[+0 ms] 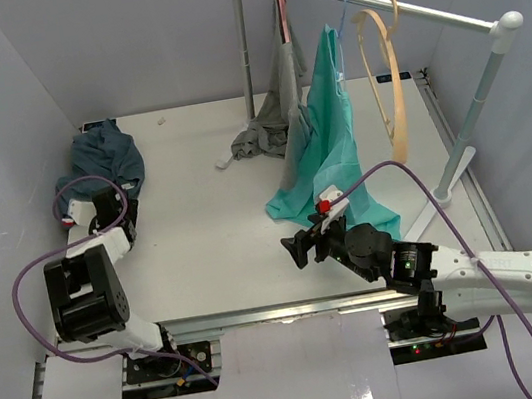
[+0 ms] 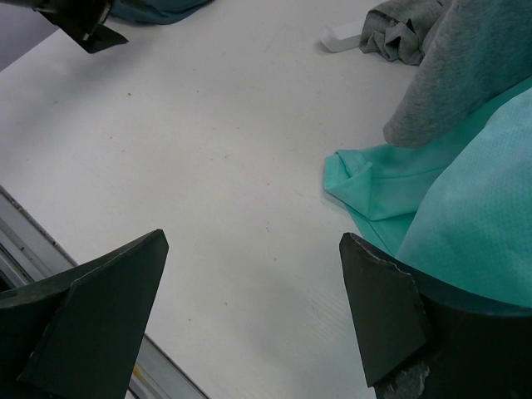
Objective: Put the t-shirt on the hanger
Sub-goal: Move the T-shirt to the corner of the board.
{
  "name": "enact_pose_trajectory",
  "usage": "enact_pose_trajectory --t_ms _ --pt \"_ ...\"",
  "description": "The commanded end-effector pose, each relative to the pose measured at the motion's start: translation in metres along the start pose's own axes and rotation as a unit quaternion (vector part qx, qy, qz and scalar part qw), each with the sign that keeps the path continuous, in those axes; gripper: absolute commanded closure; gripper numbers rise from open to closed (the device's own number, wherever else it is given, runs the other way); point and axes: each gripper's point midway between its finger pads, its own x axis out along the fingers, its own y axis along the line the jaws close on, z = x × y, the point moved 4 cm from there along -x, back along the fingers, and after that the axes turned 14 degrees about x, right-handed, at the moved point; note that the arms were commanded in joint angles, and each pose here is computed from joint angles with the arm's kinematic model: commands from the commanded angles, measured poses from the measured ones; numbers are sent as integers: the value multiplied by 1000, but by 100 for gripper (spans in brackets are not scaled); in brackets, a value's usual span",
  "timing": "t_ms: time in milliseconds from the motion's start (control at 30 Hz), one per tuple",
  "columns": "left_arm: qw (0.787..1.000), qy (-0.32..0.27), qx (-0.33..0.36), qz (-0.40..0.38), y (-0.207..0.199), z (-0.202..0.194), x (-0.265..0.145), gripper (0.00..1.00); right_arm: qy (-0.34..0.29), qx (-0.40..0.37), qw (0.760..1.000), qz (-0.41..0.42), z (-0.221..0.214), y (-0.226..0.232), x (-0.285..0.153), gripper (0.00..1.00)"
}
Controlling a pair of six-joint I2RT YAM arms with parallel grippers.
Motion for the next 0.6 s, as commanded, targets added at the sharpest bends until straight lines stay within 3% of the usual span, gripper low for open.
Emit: enact_pose_trajectory --t_ms 0,333,567 --pt "997 -62 -40 -38 -30 34 17 31 -39 31 998 27 33 16 -7 9" --pt "988 -139 -18 -64 -43 56 31 23 -28 18 999 23 28 16 -3 9" --pt "992 -116 17 -51 -50 51 56 23 -14 7 1000 15 23 17 3 8"
